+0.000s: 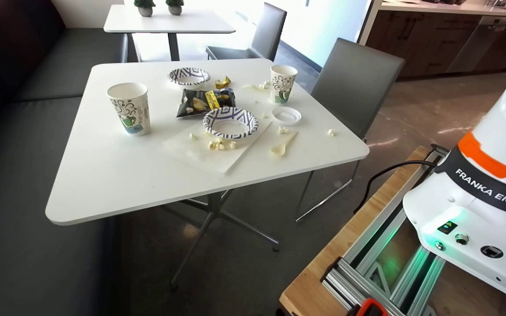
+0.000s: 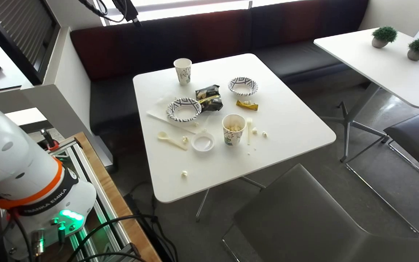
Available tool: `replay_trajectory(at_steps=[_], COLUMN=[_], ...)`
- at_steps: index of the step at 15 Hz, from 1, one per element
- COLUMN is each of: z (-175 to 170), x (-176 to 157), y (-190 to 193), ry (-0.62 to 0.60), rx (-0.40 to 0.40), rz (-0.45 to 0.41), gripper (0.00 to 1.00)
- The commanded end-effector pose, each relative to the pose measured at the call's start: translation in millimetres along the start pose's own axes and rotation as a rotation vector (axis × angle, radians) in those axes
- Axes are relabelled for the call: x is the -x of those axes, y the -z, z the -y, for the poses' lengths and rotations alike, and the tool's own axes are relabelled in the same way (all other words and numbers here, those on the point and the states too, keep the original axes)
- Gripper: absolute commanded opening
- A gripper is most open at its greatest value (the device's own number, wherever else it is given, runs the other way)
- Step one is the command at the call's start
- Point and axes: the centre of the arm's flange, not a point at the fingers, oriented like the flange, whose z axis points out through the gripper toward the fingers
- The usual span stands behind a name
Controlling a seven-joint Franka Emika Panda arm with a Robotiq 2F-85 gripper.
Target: Move the cup lid to the right
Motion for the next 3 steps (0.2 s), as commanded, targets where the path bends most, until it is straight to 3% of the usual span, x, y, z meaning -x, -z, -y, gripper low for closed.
replay_trajectory(at_steps=[1,3], z=[-1.6,-3.7], x=[0.5,0.7], y=[-3.5,-10.0], ry=[-0.002,-0.004], rx=[0.004,0.01], rz=[0.006,0.017], gripper=[1.0,1.0])
